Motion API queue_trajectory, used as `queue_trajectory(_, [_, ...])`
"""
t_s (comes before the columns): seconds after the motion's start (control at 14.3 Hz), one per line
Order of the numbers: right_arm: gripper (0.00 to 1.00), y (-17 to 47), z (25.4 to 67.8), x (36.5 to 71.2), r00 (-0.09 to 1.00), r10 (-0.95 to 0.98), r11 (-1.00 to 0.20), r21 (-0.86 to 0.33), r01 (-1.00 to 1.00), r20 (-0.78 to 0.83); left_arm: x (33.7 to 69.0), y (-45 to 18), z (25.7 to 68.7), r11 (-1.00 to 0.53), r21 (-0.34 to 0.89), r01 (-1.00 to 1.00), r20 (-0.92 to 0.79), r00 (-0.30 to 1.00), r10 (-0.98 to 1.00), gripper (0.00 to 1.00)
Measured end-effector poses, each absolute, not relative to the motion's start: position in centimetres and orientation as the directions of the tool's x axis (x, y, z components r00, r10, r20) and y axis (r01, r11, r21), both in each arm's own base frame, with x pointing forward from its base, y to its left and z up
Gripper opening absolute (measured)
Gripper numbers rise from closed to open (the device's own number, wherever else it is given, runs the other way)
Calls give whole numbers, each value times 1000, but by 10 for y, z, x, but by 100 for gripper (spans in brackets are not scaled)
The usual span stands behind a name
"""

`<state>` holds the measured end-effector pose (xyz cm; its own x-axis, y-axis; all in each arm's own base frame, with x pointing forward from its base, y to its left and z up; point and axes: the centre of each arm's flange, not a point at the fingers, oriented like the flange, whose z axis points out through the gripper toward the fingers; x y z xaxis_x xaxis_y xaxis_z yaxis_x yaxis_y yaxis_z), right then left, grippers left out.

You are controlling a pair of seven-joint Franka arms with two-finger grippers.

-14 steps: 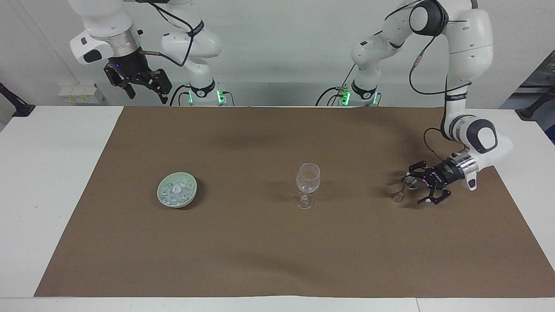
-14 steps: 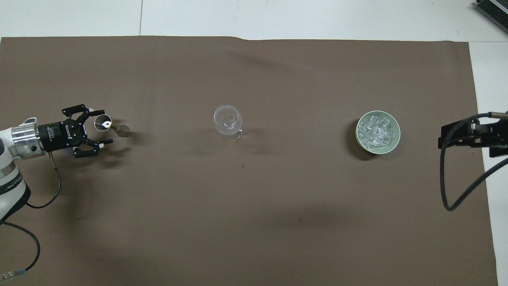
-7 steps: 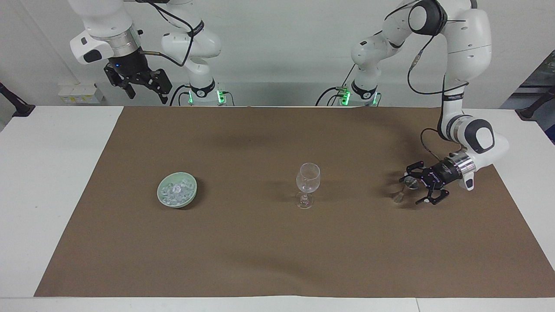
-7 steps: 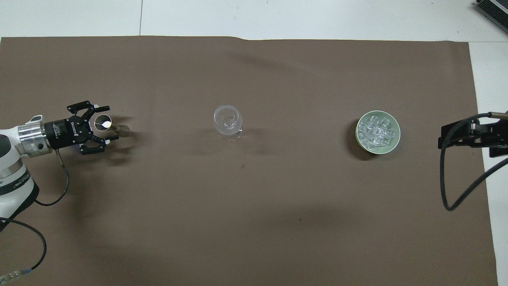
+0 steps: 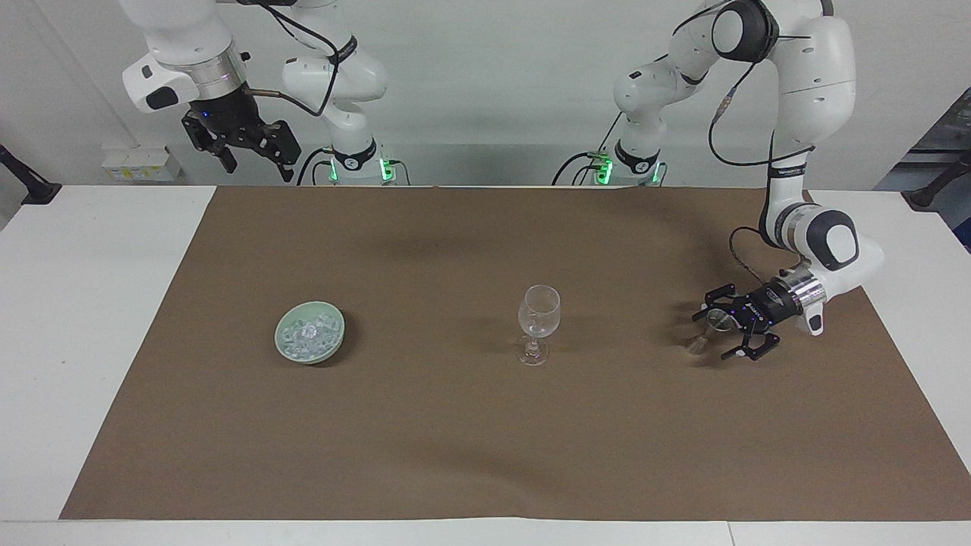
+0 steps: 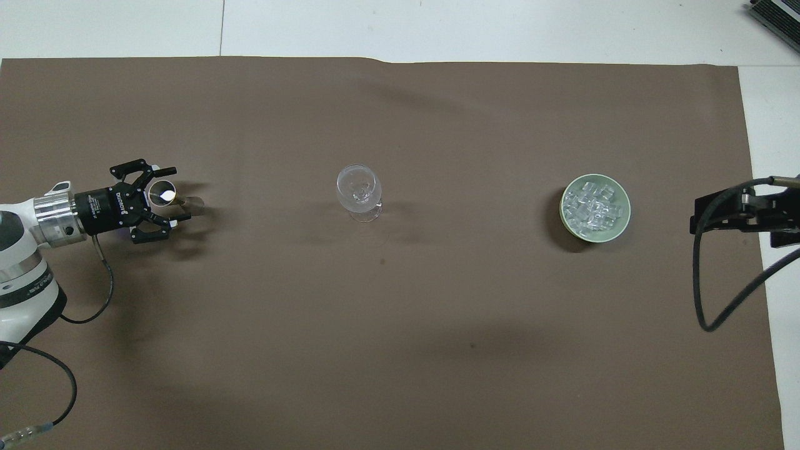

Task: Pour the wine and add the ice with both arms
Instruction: 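Move the left gripper onto the silver cup and close it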

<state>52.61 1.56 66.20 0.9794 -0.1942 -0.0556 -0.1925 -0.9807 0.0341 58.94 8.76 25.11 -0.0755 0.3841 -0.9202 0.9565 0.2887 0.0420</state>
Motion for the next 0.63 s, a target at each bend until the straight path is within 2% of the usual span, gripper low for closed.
queue_trajectory(0.63, [100, 16, 662, 526, 979, -194, -981, 34, -193, -56, 587, 90, 254, 293, 43, 955, -919, -77, 387, 100])
